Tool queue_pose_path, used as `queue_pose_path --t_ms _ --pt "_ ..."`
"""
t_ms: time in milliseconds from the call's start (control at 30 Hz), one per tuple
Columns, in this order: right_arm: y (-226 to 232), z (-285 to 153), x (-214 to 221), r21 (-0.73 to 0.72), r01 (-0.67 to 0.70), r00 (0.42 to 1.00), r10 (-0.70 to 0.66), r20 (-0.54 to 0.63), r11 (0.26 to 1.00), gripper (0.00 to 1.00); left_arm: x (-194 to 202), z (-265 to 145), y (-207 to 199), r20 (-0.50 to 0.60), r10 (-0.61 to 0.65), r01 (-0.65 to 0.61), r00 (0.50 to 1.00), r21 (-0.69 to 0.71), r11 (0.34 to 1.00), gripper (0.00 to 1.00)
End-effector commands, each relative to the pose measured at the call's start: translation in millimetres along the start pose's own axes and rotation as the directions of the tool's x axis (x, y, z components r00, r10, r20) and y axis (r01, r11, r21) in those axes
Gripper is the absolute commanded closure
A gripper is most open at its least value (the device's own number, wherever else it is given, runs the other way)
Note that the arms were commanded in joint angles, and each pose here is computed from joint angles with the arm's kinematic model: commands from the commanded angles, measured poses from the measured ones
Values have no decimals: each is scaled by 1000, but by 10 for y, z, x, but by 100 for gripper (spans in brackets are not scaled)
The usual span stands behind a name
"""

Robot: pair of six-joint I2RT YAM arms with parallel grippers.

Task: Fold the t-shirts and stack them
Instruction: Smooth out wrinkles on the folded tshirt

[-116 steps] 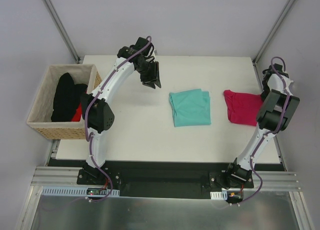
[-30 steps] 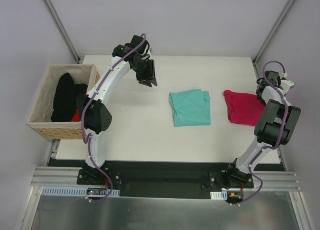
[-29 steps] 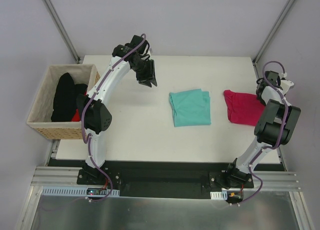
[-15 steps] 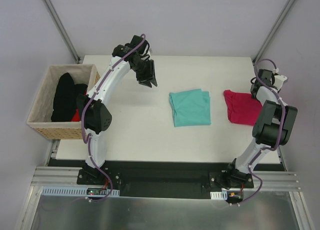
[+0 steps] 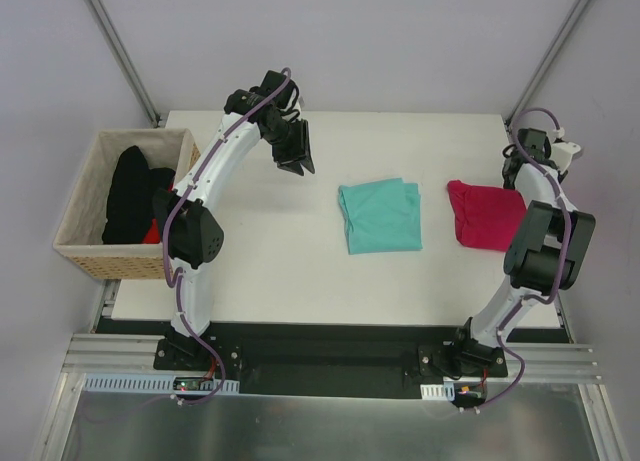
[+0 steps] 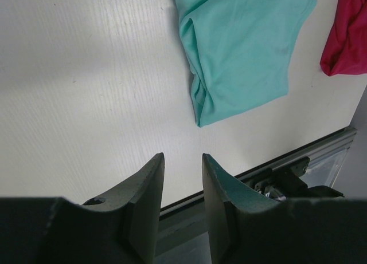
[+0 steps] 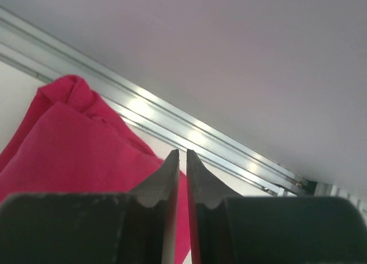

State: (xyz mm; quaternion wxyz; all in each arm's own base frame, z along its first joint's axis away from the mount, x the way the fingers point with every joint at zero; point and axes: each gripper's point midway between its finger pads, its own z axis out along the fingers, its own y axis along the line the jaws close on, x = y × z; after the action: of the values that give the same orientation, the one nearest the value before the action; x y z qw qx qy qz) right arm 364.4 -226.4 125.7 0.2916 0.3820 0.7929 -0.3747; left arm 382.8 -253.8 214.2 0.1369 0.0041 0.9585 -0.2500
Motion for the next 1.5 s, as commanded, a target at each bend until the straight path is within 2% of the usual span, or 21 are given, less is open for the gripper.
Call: queue_pose_path --t_ms 0,133,333,400,467,700,867,1000,1467 --pt "-224 -116 -192 144 -5 1000 1 26 990 86 -7 -199 -61 18 -6 5 1000 31 1000 68" --pt "-319 -139 -235 195 -1 999 -8 44 981 80 -20 -246 -87 31 7 -8 1000 39 999 68" --pt "-303 -113 -182 215 20 1000 -23 7 976 78 11 -287 -95 33 11 -12 999 40 999 68" --pt "-316 -109 -120 222 22 1000 -23 2 975 64 42 -306 -74 32 10 -12 999 33 999 68" --pt "-323 -79 -57 225 25 1000 -24 -10 974 61 74 -323 -44 32 7 -7 999 21 1000 68" --pt "-265 -9 157 185 -18 997 32 -74 983 61 128 -326 31 29 6 -6 1000 -8 1000 68" --pt "-203 35 295 91 -128 980 141 -141 987 64 152 -275 53 11 -8 8 1000 -12 1000 68" --pt "-226 72 414 74 -188 961 199 -190 979 65 148 -266 48 11 -14 14 1000 -11 1000 69" --pt "-256 62 528 45 -298 928 301 -218 953 67 142 -271 45 15 -22 22 1000 -12 1000 69"
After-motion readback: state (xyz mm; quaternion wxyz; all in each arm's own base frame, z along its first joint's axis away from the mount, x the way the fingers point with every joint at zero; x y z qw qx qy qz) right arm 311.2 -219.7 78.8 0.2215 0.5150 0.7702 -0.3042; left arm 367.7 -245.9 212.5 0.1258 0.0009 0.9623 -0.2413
